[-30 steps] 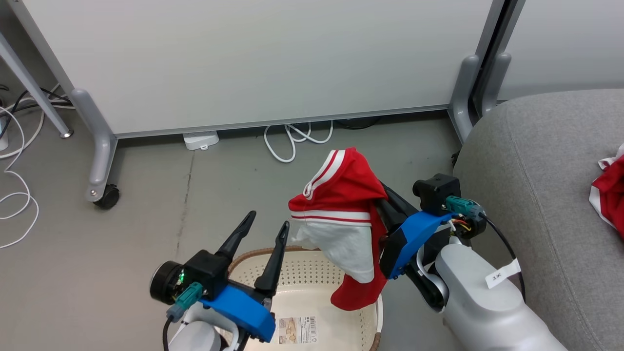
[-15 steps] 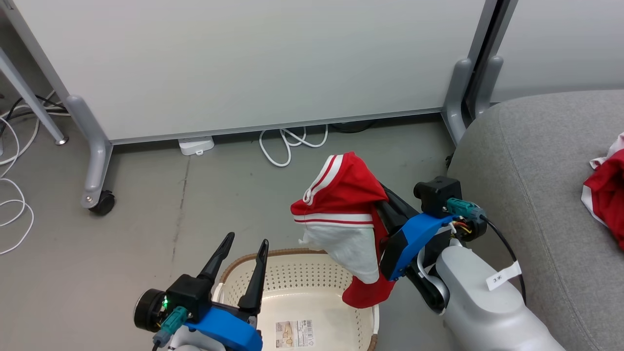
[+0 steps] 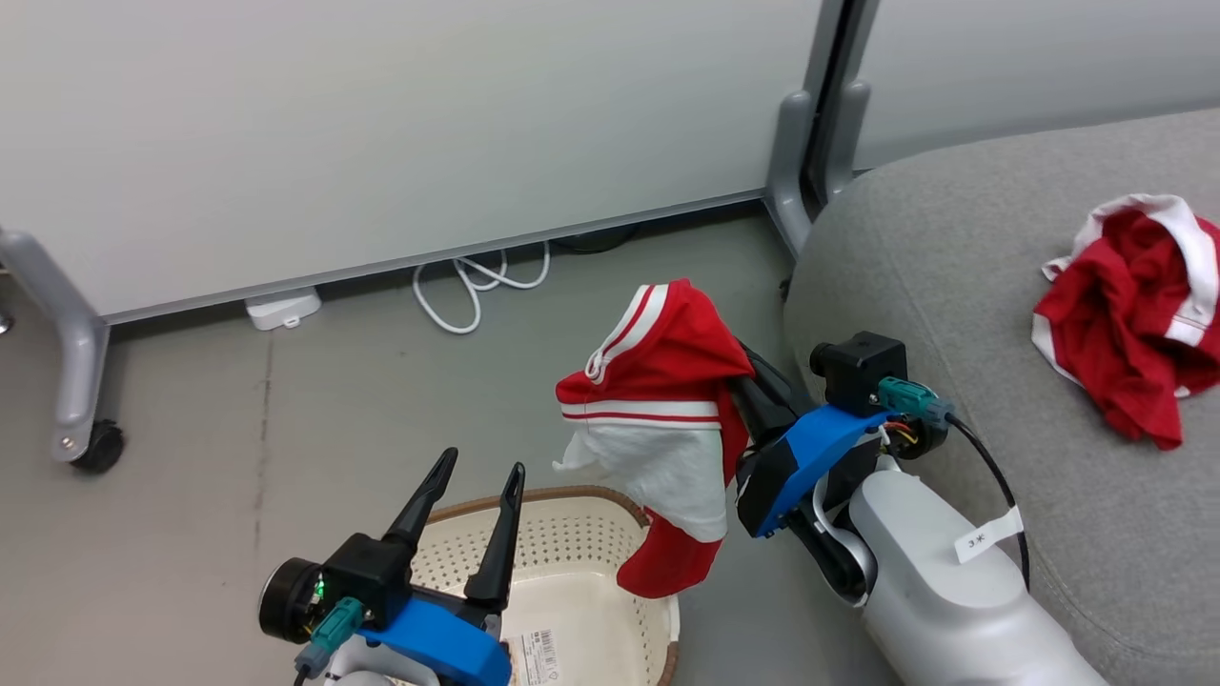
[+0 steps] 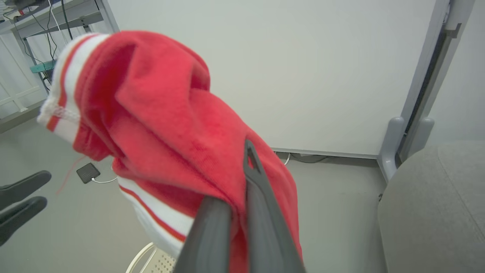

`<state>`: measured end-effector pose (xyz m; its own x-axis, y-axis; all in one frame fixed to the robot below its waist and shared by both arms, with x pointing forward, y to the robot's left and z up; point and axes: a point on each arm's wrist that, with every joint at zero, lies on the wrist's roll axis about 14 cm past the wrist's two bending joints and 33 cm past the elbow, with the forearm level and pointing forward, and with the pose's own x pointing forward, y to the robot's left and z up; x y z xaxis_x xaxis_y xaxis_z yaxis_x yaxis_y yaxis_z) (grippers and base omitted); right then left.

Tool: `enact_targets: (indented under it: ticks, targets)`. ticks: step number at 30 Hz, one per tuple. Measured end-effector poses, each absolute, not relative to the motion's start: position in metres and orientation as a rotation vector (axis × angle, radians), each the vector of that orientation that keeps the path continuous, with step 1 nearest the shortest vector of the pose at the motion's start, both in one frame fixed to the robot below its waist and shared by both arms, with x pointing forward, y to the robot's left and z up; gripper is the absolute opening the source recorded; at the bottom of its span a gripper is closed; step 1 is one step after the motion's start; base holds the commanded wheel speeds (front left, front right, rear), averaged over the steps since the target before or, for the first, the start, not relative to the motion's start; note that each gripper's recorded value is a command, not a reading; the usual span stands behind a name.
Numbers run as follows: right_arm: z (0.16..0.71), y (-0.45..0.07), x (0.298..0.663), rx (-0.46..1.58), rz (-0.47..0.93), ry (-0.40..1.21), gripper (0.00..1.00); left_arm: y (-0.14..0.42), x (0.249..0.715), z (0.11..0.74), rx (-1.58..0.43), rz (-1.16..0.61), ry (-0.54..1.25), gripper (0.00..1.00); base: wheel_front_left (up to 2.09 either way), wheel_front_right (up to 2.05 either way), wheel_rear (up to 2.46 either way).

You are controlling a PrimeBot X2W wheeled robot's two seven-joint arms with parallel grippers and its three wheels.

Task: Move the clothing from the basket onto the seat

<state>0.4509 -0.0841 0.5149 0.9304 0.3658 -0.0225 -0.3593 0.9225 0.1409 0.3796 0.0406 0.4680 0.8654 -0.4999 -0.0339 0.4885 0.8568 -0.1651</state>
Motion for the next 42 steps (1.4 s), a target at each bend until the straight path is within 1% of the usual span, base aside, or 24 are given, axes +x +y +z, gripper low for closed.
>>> enact_targets:
  ticks: [9, 25, 34, 42]
  targets:
    - [0.518, -0.143, 0.441, 0.137, 0.221, 0.027, 0.00, -0.004, 0.387, 0.466, -0.152, -0.659, 0.086, 1.00, 0.00, 0.00, 0.00]
    - [0.511, -0.231, 0.400, 0.143, -0.025, 0.029, 0.00, -0.081, 0.382, 0.457, -0.161, -0.893, 0.116, 1.00, 0.00, 0.00, 0.00]
    - [0.506, -0.251, 0.385, 0.148, -0.092, 0.038, 0.00, -0.101, 0.379, 0.453, -0.162, -0.958, 0.127, 1.00, 0.00, 0.00, 0.00]
    - [0.506, -0.254, 0.384, 0.158, -0.100, 0.035, 0.00, -0.101, 0.379, 0.451, -0.154, -0.968, 0.130, 1.00, 0.00, 0.00, 0.00]
